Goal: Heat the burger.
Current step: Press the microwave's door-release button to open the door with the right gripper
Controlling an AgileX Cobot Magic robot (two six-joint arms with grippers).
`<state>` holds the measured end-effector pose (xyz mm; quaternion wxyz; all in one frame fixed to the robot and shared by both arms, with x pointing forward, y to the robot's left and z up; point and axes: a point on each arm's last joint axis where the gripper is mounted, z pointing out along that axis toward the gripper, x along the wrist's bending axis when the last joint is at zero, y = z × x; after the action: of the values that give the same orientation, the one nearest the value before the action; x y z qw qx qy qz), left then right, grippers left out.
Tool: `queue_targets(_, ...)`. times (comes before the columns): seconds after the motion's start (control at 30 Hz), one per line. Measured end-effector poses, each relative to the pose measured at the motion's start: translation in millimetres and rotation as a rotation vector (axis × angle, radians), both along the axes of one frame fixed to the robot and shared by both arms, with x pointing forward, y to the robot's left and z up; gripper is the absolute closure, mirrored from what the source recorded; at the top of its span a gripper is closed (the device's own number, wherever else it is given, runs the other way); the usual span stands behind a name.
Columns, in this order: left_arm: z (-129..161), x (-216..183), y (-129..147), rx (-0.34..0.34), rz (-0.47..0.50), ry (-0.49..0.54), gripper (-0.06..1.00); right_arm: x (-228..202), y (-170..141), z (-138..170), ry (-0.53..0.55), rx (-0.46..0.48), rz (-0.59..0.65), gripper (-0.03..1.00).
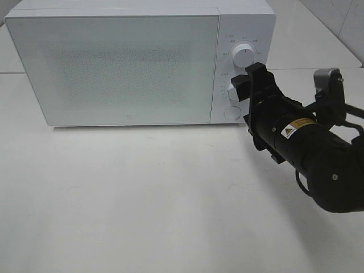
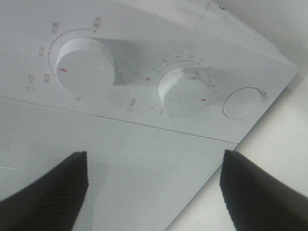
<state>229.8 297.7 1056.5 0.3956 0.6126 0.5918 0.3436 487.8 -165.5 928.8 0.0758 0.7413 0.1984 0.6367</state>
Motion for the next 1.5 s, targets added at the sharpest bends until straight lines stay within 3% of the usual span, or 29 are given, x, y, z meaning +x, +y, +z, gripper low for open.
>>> queue_targets(0.03,0.0,0.0,0.0,0.000,0.000,0.000,-0.04,-2.6,0.2,5.9,0.018,-0.063,0.030,0.23)
queue_targets(0.27,0.0,0.0,0.0,0.000,0.000,0.000,-0.04,-11.4,0.7,19.3,0.070,-0.240,0.133,0.23)
queue_targets(0.33,0.0,0.0,0.0,0.000,0.000,0.000,-0.04,-17.1,0.9,24.7,0.092,-0.353,0.203,0.23)
queue_targets(0.37,0.0,0.0,0.0,0.000,0.000,0.000,-0.04,-17.1,0.9,24.7,0.092,-0.353,0.203,0.23)
queue_targets(0.43,0.0,0.0,0.0,0.000,0.000,0.000,-0.04,-25.3,1.8,29.4,0.127,-0.492,0.311,0.23)
queue_targets(0.53,0.0,0.0,0.0,0.000,0.000,0.000,-0.04,-26.3,2.9,31.0,0.133,-0.520,0.339,0.23)
queue_targets(0.6,0.0,0.0,0.0,0.000,0.000,0.000,-0.04,-30.8,7.1,33.7,0.165,-0.629,0.453,0.23)
queue_targets(0.73,0.0,0.0,0.0,0.000,0.000,0.000,-0.04,-32.9,13.3,38.5,0.183,-0.719,0.567,0.23)
queue_targets(0.8,0.0,0.0,0.0,0.000,0.000,0.000,-0.04,-34.0,23.5,43.6,0.209,-0.816,0.729,0.23)
queue_targets(0.9,0.0,0.0,0.0,0.000,0.000,0.000,-0.04,-34.4,30.5,49.4,0.217,-0.868,0.836,0.23)
queue_targets(1.0,0.0,0.0,0.0,0.000,0.000,0.000,-0.04,-34.3,32.4,51.6,0.220,-0.879,0.863,0.23)
queue_targets(1.07,0.0,0.0,0.0,0.000,0.000,0.000,-0.04,-33.5,39.1,63.0,0.223,-0.958,0.982,0.23)
queue_targets(1.17,0.0,0.0,0.0,0.000,0.000,0.000,-0.04,-35.4,40.2,73.1,0.242,-1.016,1.059,0.23)
queue_targets(1.4,0.0,0.0,0.0,0.000,0.000,0.000,-0.04,-39.9,36.3,91.0,0.263,-1.101,1.127,0.23)
queue_targets(1.5,0.0,0.0,0.0,0.000,0.000,0.000,-0.04,-50.0,24.9,113.1,0.241,-1.172,1.127,0.23)
